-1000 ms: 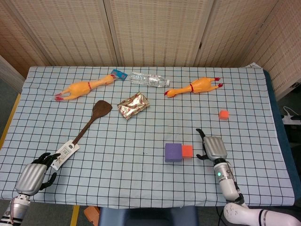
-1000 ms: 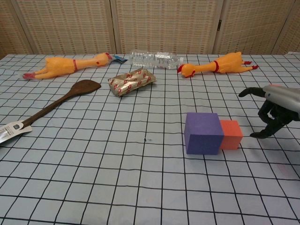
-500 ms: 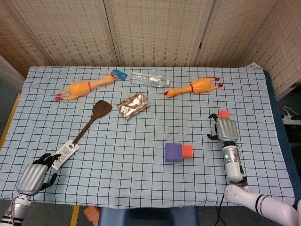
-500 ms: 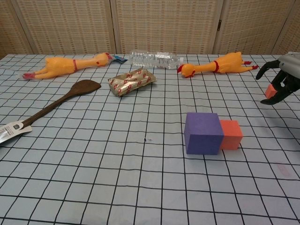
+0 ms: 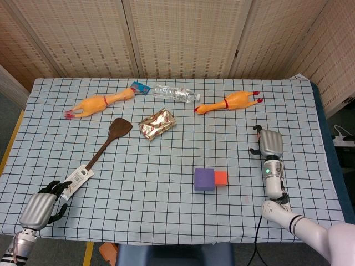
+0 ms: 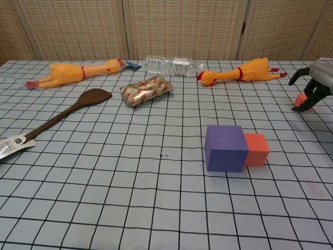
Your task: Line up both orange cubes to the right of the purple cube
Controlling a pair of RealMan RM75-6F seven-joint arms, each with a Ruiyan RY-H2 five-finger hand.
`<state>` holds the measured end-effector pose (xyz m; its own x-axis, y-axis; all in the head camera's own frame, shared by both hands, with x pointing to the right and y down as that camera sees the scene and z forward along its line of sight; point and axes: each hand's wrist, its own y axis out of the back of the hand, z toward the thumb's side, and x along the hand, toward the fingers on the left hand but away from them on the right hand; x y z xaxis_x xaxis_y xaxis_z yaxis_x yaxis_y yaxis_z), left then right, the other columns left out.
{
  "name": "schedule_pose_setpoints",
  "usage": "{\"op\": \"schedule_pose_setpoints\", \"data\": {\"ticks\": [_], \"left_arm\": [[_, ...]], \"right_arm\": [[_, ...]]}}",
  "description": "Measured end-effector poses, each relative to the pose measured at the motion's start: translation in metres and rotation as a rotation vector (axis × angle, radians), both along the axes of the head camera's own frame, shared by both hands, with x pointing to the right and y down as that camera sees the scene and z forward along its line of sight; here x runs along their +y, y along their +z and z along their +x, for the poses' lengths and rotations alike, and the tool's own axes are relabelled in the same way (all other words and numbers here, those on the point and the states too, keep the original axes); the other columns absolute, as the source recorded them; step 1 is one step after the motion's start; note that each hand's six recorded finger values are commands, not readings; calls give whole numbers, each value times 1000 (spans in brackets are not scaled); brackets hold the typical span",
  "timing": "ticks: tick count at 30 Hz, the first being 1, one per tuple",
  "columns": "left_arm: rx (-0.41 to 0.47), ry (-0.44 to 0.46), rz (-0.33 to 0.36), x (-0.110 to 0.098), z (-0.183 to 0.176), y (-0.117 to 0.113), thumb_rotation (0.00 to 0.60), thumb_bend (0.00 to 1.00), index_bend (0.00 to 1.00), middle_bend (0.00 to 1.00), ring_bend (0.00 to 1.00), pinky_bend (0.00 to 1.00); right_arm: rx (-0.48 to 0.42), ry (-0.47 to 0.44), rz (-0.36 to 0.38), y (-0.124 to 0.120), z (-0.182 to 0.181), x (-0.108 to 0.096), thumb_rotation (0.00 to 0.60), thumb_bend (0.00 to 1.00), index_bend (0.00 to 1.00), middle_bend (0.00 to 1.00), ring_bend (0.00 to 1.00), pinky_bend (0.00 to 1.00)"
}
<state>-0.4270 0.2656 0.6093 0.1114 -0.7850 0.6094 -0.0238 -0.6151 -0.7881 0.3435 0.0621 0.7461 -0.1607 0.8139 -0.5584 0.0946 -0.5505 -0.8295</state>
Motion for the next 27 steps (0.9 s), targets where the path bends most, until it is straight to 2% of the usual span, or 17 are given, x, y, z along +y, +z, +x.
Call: {"op": "schedule_pose_setpoints", "data": {"ticks": [10,27], "left_arm": [[-12,0,-13,1,-1,3,600,452,185,272,154,376],[-29,3,-3,1,-2,2,600,452,186,276,162,377]], "right_arm": [[37,58,24,3,20,-19,600,65,355,842,943,1000],[72,121,-14,22,44,-27,600,65,398,844,949,1000]]}}
